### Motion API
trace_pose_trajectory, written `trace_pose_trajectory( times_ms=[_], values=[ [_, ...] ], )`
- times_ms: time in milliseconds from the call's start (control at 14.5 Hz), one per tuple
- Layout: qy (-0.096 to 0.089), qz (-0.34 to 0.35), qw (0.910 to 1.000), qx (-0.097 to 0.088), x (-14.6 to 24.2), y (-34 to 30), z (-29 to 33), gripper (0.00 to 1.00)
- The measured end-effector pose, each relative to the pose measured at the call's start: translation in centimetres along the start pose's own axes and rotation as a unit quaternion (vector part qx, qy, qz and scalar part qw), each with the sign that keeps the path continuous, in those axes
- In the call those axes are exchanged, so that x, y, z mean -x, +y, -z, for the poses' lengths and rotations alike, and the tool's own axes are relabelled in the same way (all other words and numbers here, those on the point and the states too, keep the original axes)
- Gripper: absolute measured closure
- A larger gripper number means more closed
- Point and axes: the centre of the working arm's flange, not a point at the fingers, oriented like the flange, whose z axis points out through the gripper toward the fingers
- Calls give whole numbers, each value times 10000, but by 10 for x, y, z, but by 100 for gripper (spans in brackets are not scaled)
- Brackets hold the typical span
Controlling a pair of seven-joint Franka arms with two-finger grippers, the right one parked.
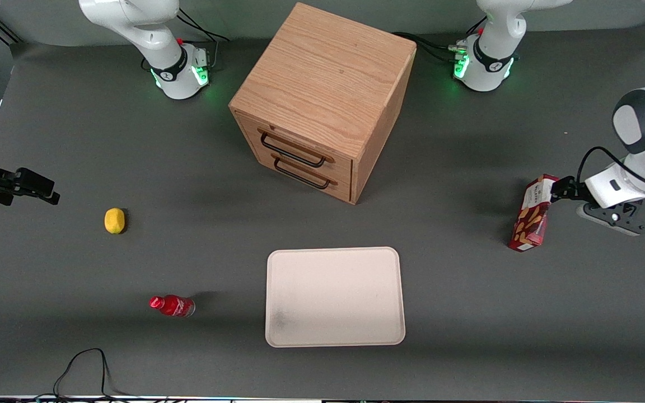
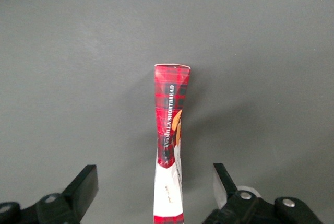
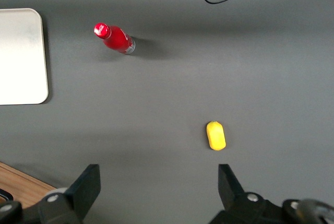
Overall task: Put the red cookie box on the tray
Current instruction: 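Lower the open left gripper over the box and close on it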
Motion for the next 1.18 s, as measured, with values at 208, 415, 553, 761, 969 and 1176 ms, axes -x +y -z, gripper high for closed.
trace_pose_trajectory(
  times_ms=[208,415,553,761,969,1176],
  values=[
    [-11,-92,10000,30,-3,-3,-23,2],
    [68,-220,9997,123,-5,-11,-58,2],
    [95,-248,9996,117,-7,-18,-89,2],
    [46,-227,9996,130,-9,-21,-121,2],
    [52,-207,9996,162,-9,-21,-124,3],
    [56,-199,9996,168,-9,-21,-124,7]
  ],
)
